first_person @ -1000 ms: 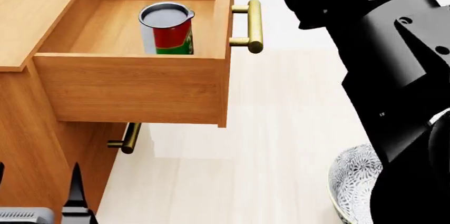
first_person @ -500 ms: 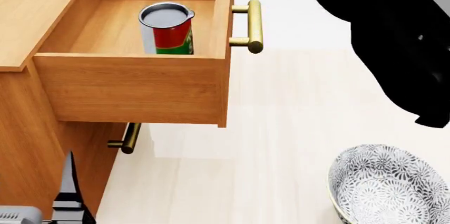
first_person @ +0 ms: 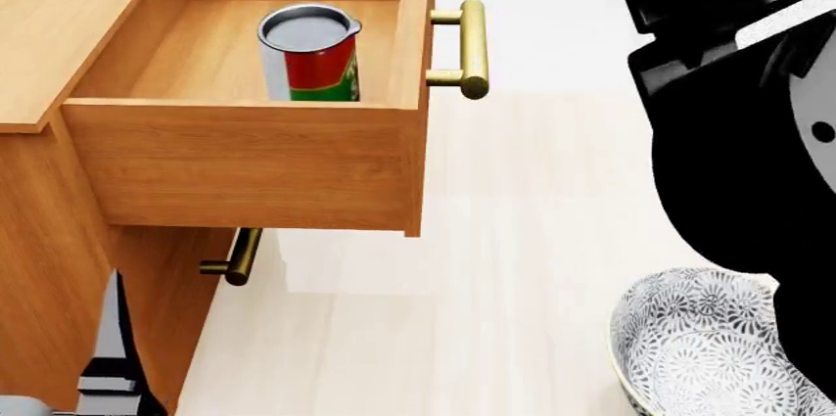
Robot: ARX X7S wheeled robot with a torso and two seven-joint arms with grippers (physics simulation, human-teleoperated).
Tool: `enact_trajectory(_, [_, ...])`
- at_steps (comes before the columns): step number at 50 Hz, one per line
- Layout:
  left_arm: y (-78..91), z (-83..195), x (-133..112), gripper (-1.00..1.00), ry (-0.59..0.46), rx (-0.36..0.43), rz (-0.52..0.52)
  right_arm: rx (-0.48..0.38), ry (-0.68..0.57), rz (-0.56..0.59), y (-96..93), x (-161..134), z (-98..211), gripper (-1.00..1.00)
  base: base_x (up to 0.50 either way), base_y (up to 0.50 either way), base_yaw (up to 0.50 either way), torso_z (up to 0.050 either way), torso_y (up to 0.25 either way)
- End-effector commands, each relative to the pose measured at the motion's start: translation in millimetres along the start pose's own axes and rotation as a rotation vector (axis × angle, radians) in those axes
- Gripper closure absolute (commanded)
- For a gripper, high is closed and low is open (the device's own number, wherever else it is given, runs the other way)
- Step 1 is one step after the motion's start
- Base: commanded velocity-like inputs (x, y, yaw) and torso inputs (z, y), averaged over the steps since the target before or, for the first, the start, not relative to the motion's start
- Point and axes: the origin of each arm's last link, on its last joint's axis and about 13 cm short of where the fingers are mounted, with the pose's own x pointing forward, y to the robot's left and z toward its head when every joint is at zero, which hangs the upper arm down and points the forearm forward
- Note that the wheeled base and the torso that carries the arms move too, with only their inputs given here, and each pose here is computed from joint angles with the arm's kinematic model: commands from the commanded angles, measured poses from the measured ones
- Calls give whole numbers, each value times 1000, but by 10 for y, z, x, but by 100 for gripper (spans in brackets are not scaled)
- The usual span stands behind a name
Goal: Put the ketchup in the top drawer of the cabinet.
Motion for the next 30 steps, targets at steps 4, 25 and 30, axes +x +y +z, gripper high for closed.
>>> enact_trajectory(4, [-7, 85, -57, -100, -24, -2, -4, 7, -15, 0, 96, -347, 44, -100, 0, 0, 0, 0, 0])
enact_trajectory(25, [-7, 116, -85, -100, -27, -5, -6, -50, -31, -43, 202, -776, -38, -100, 0, 0, 0, 0, 0])
enact_trajectory(30, [-12, 118, -96, -100, -25, -7, -7, -57, -37, -54, 224, -856, -28, -100, 0, 0, 0, 0, 0])
